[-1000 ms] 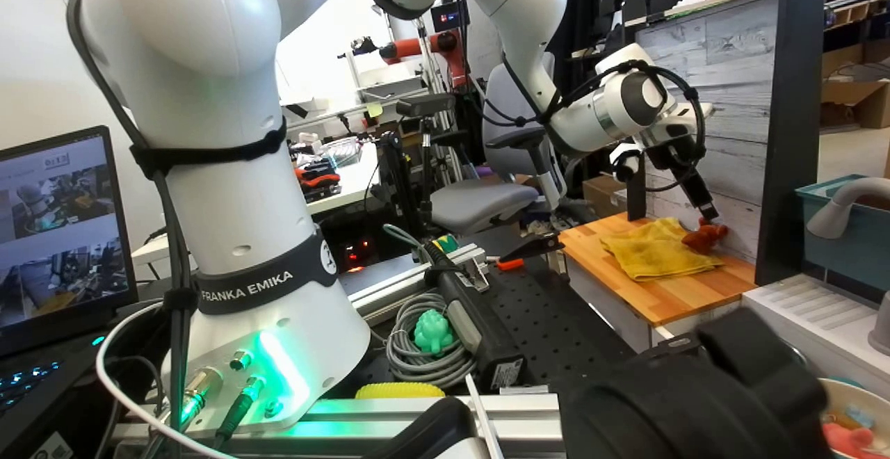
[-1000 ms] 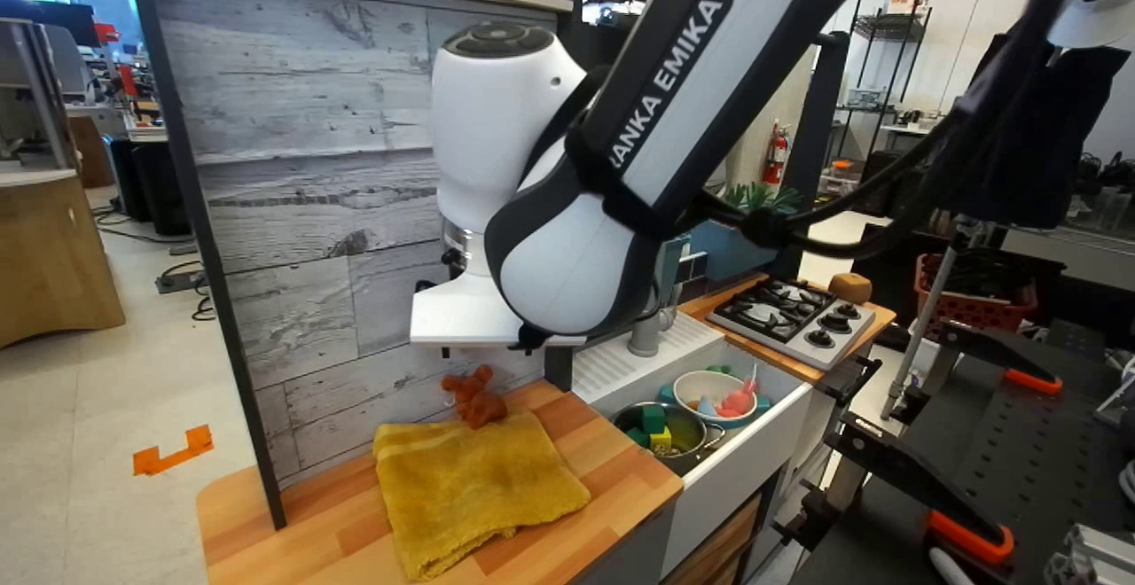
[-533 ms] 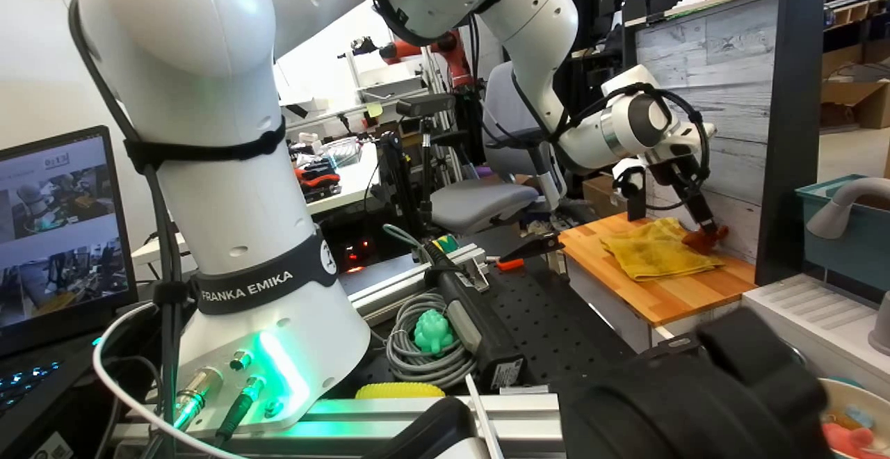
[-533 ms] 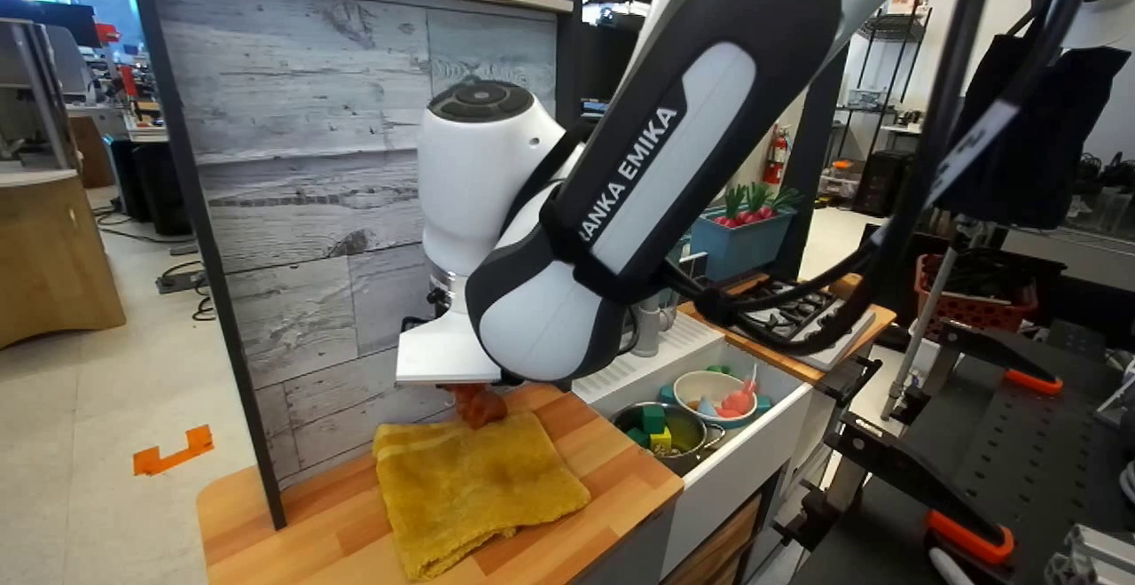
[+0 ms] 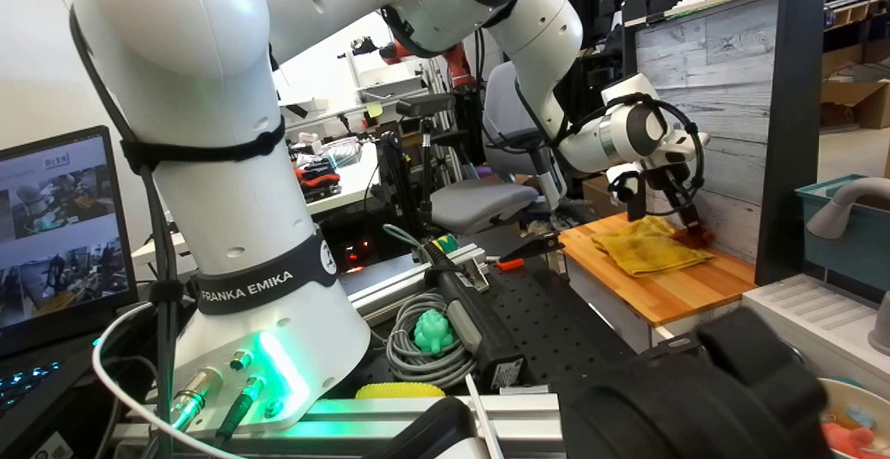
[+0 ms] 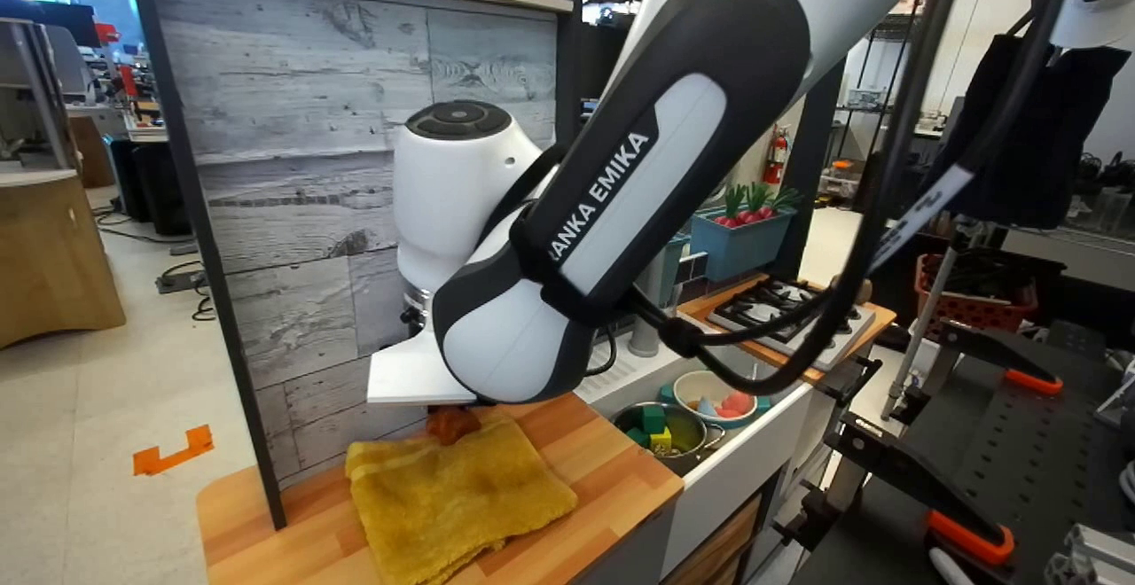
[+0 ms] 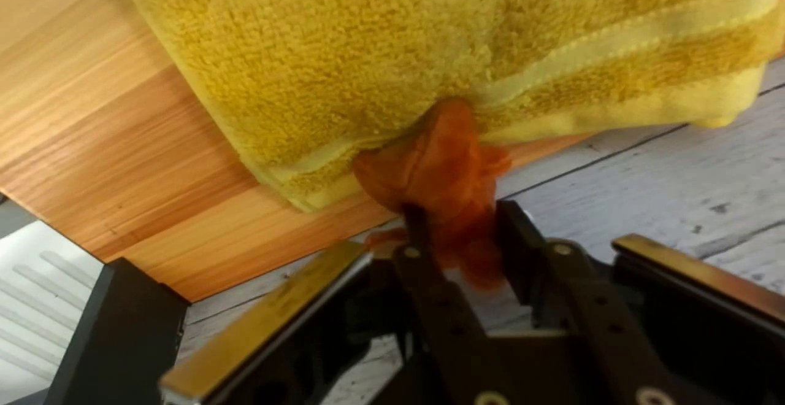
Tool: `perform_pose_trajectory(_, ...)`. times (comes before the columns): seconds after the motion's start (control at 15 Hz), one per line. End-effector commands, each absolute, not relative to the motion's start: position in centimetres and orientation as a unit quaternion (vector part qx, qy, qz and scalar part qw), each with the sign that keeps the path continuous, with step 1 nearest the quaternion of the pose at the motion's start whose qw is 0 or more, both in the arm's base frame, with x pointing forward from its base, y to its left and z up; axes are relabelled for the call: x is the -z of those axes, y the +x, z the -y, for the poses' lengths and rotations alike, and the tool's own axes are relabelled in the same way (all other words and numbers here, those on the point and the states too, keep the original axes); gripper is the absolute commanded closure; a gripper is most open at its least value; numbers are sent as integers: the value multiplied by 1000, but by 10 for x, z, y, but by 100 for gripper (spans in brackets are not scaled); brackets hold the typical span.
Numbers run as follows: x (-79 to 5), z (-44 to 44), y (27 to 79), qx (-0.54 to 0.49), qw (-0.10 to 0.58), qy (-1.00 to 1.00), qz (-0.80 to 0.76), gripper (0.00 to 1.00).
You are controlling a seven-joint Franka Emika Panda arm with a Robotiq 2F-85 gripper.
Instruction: Put the things on the counter inside the pot in the sink, wipe the counter with the towel, and then remove the things from the dish in the sink and put them on the stove
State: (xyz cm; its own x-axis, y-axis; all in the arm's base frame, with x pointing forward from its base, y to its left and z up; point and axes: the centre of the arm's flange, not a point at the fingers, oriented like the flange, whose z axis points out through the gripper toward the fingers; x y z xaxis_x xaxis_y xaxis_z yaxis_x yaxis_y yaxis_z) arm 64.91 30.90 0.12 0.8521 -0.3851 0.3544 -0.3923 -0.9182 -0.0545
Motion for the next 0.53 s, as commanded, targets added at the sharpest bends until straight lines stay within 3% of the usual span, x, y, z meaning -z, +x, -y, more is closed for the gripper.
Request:
perform_pose_trajectory(0.0, 1, -306, 663, -130, 16, 971, 199, 99)
perform_pose_trajectory(0.2, -16, -293, 654, -81, 29, 980, 179, 100)
perform_pose_trajectory(0.47, -70, -247, 639, -91, 19, 979, 181, 99)
